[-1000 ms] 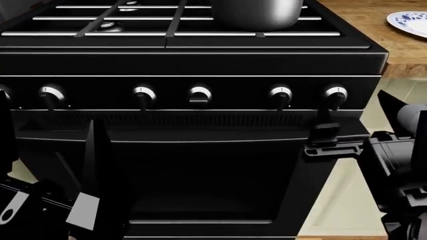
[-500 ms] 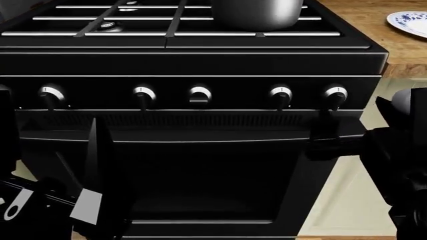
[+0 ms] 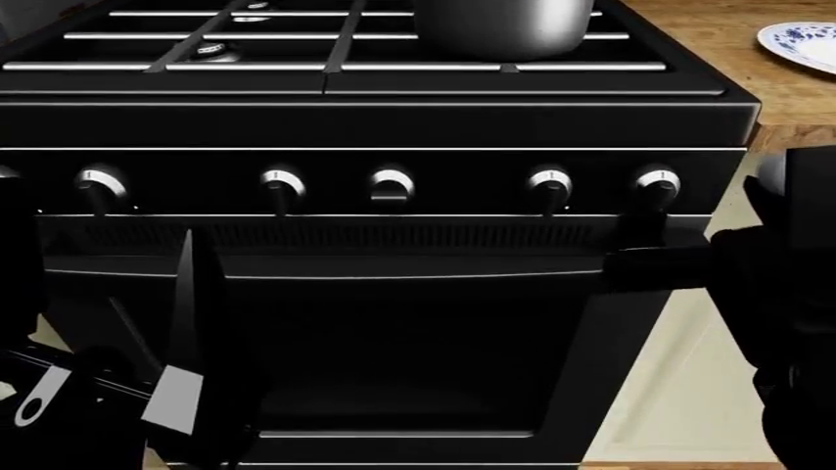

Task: Frozen meat rests on a plate on the counter. Retrieve the meat and place it in a pot on a burner. Then turn the burner on.

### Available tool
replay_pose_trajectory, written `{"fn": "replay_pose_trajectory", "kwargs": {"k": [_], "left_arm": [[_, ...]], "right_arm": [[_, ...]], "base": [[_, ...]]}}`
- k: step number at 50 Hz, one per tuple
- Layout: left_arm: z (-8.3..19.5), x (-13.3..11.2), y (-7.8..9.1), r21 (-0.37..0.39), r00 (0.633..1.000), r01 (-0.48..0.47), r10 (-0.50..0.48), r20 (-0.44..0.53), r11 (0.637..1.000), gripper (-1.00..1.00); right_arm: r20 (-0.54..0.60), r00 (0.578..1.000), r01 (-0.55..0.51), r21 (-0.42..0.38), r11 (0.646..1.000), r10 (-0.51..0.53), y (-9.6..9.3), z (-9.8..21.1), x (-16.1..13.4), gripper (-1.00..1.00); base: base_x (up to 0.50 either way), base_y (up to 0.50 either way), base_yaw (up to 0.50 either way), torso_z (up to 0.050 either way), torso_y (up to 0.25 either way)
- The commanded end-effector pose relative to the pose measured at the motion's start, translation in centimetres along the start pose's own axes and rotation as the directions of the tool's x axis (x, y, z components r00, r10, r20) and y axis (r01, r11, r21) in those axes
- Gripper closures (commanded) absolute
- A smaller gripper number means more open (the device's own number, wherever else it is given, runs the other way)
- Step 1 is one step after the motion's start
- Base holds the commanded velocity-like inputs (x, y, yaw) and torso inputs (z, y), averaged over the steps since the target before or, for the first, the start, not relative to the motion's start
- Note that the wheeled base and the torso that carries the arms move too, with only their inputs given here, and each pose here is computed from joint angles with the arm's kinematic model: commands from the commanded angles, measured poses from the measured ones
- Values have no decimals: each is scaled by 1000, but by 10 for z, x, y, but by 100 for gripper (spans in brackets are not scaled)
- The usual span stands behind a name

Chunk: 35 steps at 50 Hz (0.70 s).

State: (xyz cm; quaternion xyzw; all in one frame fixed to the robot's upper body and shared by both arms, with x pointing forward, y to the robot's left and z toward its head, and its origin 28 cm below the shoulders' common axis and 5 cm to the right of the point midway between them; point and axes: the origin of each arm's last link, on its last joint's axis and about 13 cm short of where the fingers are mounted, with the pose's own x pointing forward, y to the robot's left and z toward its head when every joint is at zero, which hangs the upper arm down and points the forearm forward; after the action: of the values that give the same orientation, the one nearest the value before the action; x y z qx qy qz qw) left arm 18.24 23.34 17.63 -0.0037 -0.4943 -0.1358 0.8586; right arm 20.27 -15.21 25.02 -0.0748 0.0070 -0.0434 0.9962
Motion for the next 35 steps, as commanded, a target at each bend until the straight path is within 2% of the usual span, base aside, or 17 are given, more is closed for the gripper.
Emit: {"fn": "replay_pose_trajectory", "kwargs": {"k": [1,23,35], "left_arm": [[-1,0,1,1,1000,-3,3,-3,1000,-100],[-2,0,1,0,1000,-3,3,-5,1000,-100],[-1,0,1,0,1000,-4,4,-2,1000,-100]], "right_arm": [[-16,1000,6,-13,1000,-6,0,-6,13,-100],[-90,996,20,16,1000,-19,-2,-16,26,-100],[-90,996,25,28,999,-22,-5,-20,31,-100]], "base": [[0,0,0,0,0],[0,0,0,0,0],[0,0,0,0,0]]}}
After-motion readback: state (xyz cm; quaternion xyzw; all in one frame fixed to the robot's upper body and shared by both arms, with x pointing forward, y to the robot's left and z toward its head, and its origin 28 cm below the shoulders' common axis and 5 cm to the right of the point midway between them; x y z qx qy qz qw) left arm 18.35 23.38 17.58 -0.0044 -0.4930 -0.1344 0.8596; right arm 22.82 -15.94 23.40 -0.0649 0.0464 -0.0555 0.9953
